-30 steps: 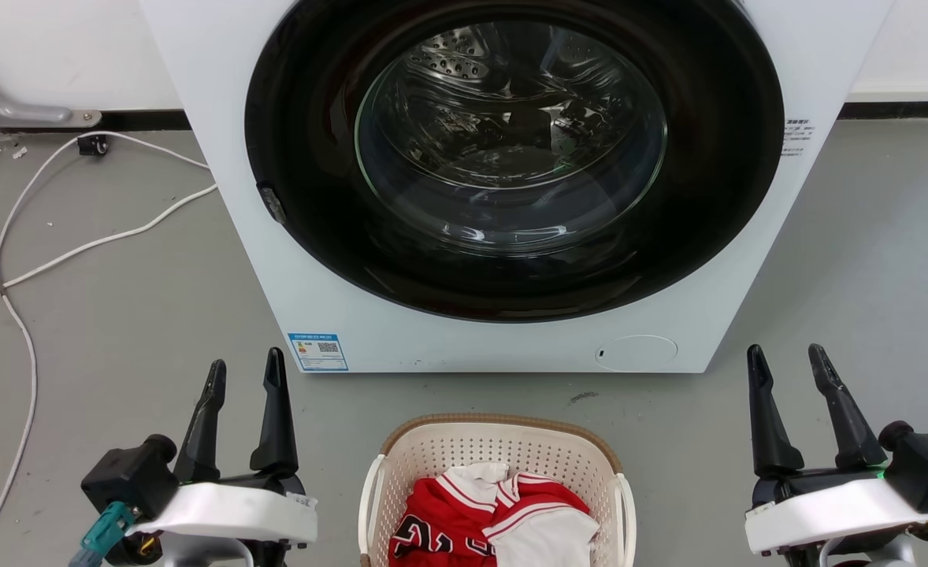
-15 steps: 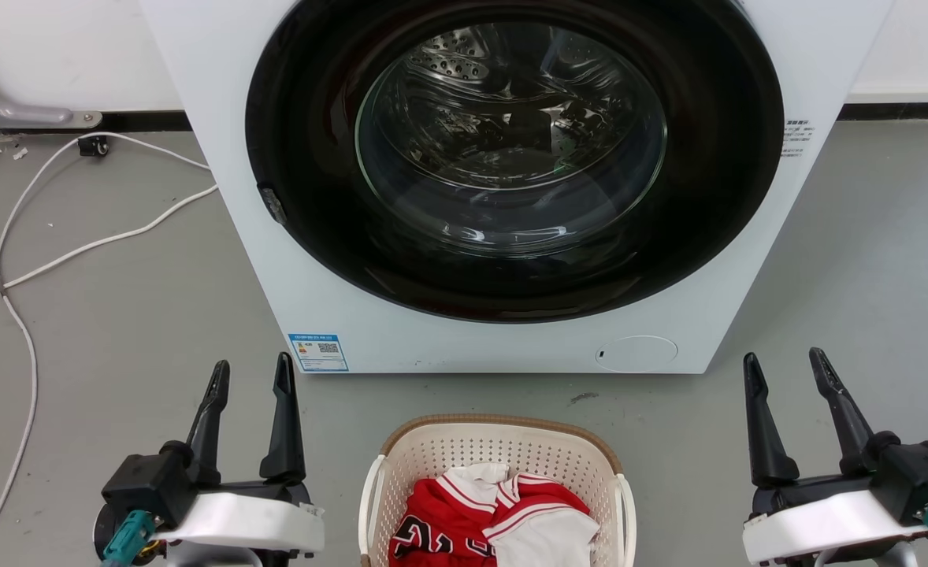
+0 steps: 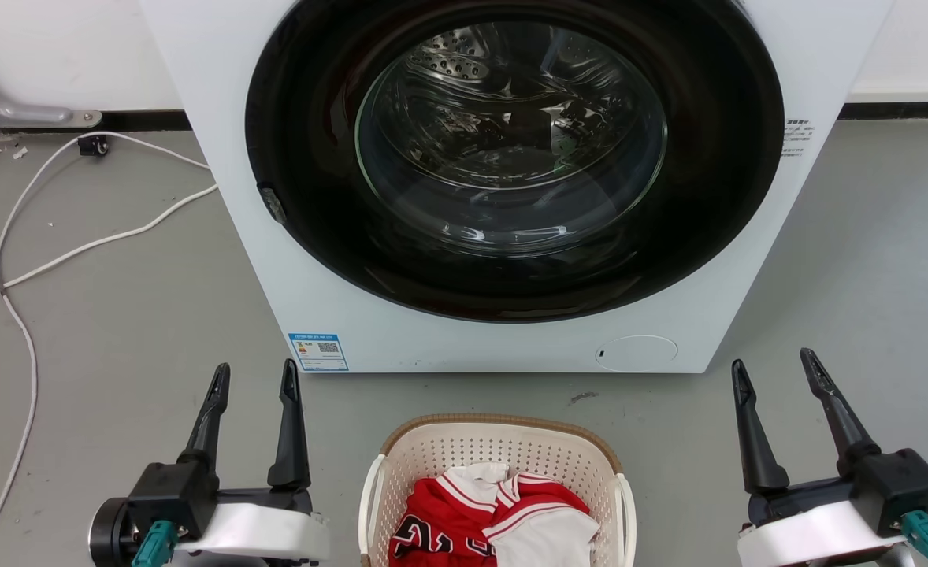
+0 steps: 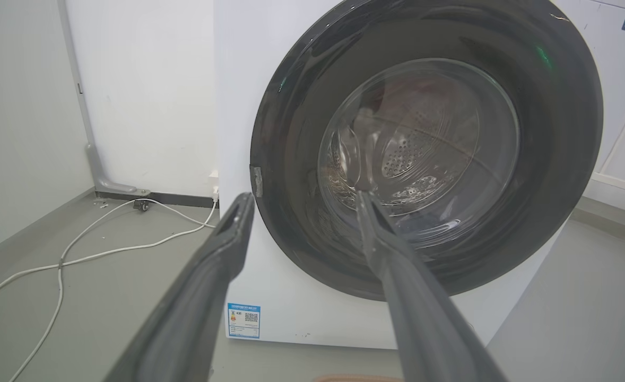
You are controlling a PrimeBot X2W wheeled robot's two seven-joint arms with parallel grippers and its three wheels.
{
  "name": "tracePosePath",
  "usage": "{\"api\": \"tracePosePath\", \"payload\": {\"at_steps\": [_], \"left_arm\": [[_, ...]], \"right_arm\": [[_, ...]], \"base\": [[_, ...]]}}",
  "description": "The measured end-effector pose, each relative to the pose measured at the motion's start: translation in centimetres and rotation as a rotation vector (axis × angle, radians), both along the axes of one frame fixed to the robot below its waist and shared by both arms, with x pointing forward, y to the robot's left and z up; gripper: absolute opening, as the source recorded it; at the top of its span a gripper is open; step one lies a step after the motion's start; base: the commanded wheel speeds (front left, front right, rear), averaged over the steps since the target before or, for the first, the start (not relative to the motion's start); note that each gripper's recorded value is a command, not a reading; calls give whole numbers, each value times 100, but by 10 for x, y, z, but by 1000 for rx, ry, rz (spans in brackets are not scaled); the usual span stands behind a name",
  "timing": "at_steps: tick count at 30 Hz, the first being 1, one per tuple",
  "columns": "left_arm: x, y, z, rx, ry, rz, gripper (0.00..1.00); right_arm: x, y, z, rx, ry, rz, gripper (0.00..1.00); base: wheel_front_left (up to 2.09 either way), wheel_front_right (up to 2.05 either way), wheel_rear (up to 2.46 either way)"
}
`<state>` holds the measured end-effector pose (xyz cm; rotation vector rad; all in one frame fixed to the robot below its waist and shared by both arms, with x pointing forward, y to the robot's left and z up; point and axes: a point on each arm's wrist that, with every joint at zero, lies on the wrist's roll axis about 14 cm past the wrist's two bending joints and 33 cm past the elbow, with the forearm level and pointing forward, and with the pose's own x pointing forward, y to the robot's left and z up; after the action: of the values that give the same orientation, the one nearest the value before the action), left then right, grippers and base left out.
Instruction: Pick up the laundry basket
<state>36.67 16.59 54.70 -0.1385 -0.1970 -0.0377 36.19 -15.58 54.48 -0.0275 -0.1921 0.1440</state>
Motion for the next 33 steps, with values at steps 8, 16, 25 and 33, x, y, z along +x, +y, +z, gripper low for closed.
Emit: {"api": "tracePosePath", "payload": {"at_steps": [8, 16, 25, 33], "left_arm": [[-1, -3, 2, 58, -16, -1, 100], [-4, -5, -6, 80, 3, -4, 100], [-6, -3, -17, 84, 40, 5, 100], [-7, -4, -22, 92, 53, 2, 100]], "right_arm": [[-3, 2, -2, -62, -5, 4, 100], [-4, 2, -4, -88, -4, 3, 100], [-5, 0, -10, -78, 14, -3, 100], [-6, -2, -14, -72, 27, -6, 100]], "base": [[0, 0, 0], [0, 0, 0], [0, 0, 0], [0, 0, 0]]}}
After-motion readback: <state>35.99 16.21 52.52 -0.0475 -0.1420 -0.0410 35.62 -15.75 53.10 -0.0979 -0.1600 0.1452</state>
